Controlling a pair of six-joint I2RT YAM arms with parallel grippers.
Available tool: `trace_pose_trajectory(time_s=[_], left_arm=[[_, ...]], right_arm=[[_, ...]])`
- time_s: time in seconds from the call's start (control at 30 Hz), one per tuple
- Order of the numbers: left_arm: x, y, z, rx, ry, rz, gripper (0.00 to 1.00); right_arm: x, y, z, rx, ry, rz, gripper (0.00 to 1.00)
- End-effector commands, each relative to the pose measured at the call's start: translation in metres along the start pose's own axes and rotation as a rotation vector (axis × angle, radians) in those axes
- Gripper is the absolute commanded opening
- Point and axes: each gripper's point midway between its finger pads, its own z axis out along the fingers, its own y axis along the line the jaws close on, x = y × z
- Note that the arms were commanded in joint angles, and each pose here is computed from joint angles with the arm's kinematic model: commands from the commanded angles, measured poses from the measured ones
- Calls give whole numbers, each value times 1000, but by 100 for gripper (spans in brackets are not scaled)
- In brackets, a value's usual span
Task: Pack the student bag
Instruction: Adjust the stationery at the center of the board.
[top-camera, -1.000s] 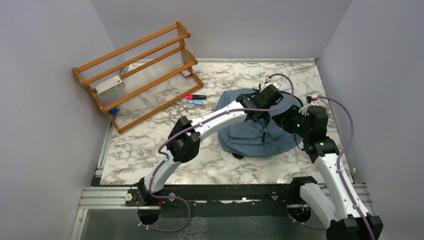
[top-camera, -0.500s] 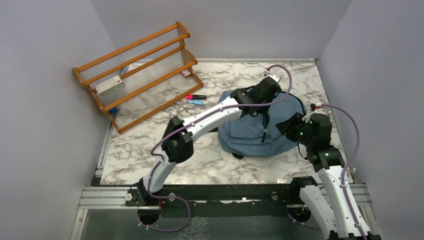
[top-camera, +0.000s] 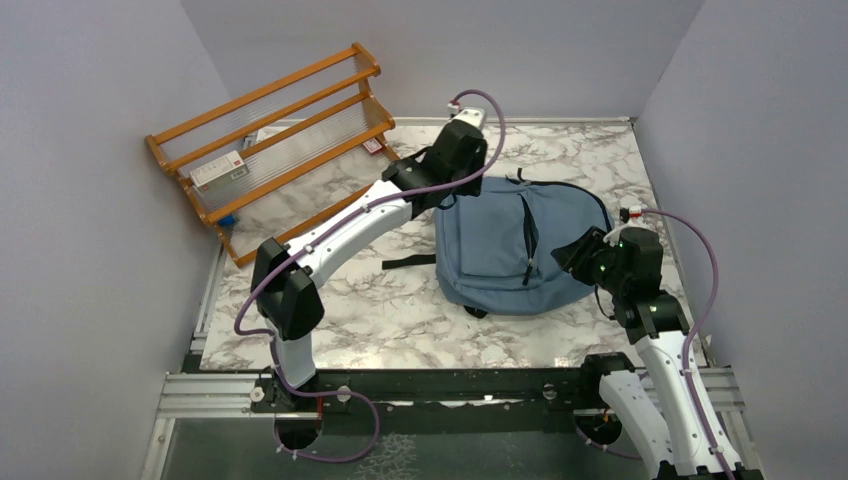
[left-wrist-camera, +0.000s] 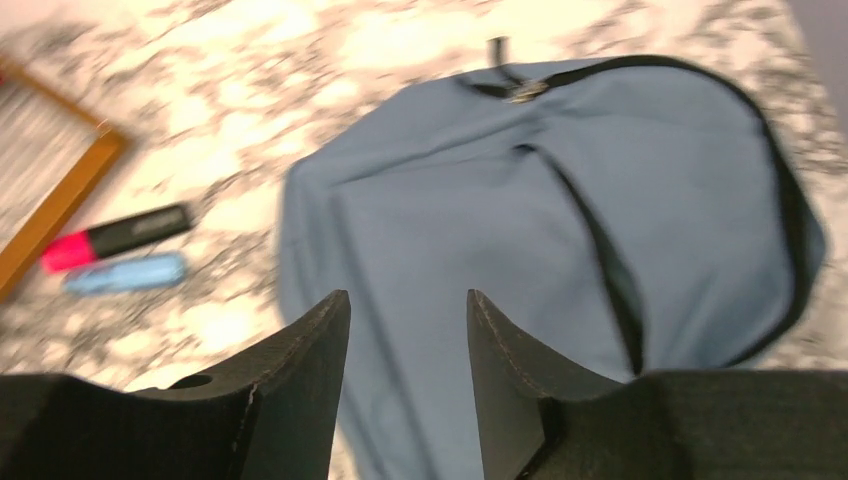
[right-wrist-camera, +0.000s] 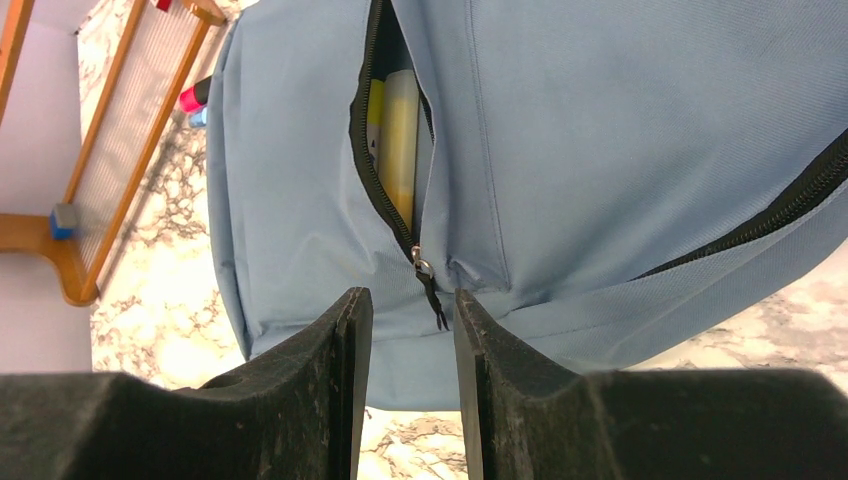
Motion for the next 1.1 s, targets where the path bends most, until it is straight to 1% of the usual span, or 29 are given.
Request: trace_pose_trajectory(time_s=[0.0,0.17,0.3,0.5,0.7,0.8,1.07], left_arm=[[-10,64,-10,-110,-75,-100,49],[17,132,-8,-282,-58,-134,51],[37,173,-1,-373,-40,-185,51],[65,225,16,-441,0,-313,52],[79,247,37,-466,37,-345,51],[85,253,49,-470,57,-350,47],[104,261,77,-482,112,-344,47]], right_arm=[[4,-5,1,17,12,-15,40],[6,-5,3,12,26,-19,40],[7,-4,4,7,30,-21,40],[8,-3,4,-2,36,-22,40],[10,-2,3,-9,38,-23,41],[11,-2,3,-14,45,-22,41],[13,-1,4,-18,52,-21,41]])
